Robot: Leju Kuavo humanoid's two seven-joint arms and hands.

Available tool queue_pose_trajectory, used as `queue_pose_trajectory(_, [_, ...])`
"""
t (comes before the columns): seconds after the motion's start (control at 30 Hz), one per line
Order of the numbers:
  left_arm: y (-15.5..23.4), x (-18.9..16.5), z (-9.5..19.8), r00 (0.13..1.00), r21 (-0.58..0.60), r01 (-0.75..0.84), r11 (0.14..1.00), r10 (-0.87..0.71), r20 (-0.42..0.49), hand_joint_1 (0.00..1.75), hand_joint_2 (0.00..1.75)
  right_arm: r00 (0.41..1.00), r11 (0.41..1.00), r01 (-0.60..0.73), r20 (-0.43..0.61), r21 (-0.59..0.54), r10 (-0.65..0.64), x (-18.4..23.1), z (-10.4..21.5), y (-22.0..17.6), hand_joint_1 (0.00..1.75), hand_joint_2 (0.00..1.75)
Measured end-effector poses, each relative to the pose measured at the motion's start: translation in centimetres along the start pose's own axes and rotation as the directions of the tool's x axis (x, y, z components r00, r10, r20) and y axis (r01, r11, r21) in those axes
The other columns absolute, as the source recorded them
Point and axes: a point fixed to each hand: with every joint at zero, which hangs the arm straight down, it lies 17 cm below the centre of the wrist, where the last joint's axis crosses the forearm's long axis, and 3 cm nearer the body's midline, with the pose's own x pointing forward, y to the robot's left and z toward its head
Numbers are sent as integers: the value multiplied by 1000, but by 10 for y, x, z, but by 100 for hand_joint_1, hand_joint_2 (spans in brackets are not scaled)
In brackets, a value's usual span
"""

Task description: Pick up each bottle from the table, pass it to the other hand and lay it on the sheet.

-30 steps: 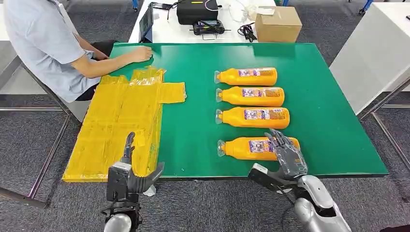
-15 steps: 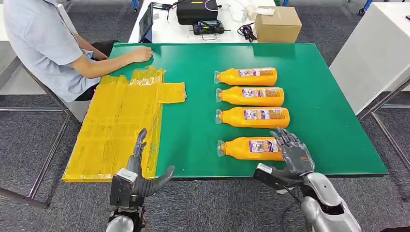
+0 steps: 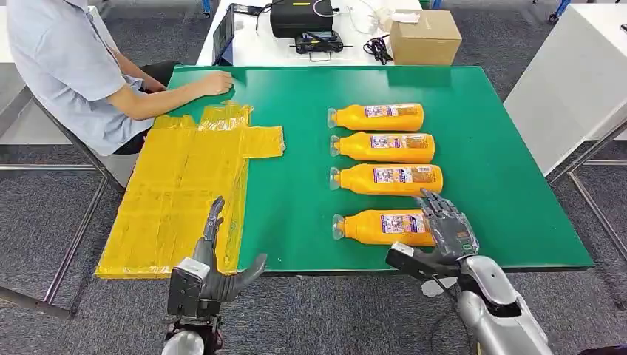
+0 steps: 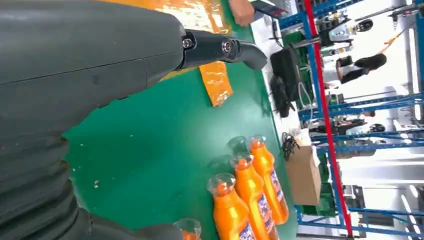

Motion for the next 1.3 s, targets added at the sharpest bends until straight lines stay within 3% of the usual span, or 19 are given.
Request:
queue_pose_trajectory(0.37, [-8, 6, 4, 1000, -37, 3, 999, -2, 25, 0, 175, 1000, 1000, -5, 10, 14, 5, 3, -16, 5, 0, 175])
queue_pose_trajectory(1.03, [-8, 9, 6, 1000, -40, 4, 999, -3, 29, 0, 175, 1000, 999, 3, 13, 42, -3, 6, -17, 17, 0, 175])
queue_pose_trajectory(1.3, [-2, 12, 6, 999, -20, 11, 1000, -11, 32, 0, 175, 1000, 993, 1, -31, 119, 2, -11, -12, 31, 0, 175])
